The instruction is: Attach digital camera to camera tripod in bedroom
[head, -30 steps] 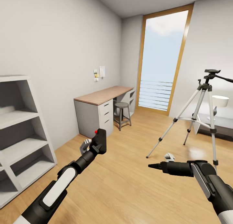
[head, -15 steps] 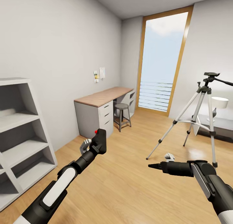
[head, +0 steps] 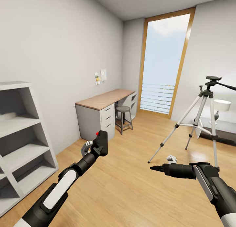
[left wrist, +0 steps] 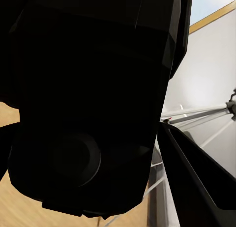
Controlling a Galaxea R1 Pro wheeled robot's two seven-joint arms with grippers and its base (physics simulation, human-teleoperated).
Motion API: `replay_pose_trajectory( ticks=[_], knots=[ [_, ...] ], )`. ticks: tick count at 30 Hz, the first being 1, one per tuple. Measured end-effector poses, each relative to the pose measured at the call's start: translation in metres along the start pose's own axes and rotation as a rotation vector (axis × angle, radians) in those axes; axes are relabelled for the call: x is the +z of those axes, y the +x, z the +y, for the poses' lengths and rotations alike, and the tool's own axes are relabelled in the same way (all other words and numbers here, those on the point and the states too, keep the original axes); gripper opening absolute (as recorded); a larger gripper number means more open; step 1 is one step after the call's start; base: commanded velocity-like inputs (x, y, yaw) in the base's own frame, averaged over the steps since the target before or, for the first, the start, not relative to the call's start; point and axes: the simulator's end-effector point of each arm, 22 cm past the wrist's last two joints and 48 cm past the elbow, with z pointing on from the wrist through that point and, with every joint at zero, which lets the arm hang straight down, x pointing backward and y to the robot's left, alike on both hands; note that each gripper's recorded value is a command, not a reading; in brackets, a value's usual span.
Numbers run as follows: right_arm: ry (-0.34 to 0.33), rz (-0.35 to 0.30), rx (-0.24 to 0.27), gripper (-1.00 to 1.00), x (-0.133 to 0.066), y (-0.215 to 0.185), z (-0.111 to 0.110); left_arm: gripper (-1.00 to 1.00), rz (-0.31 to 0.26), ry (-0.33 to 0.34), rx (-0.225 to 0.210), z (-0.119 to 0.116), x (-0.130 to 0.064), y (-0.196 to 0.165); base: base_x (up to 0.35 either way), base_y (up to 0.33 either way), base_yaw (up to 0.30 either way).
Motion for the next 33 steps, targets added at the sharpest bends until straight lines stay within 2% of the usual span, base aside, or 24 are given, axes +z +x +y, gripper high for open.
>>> replay_pose_trajectory(
  ticks=[33],
  knots=[
    [-0.001, 0.0, 0.001, 1.0, -0.027, -0.035, 0.036, -1.0, 0.001, -0.001, -0.001, -0.047, -0.006, -0.03, 0.0, 0.0, 0.0]
  ],
)
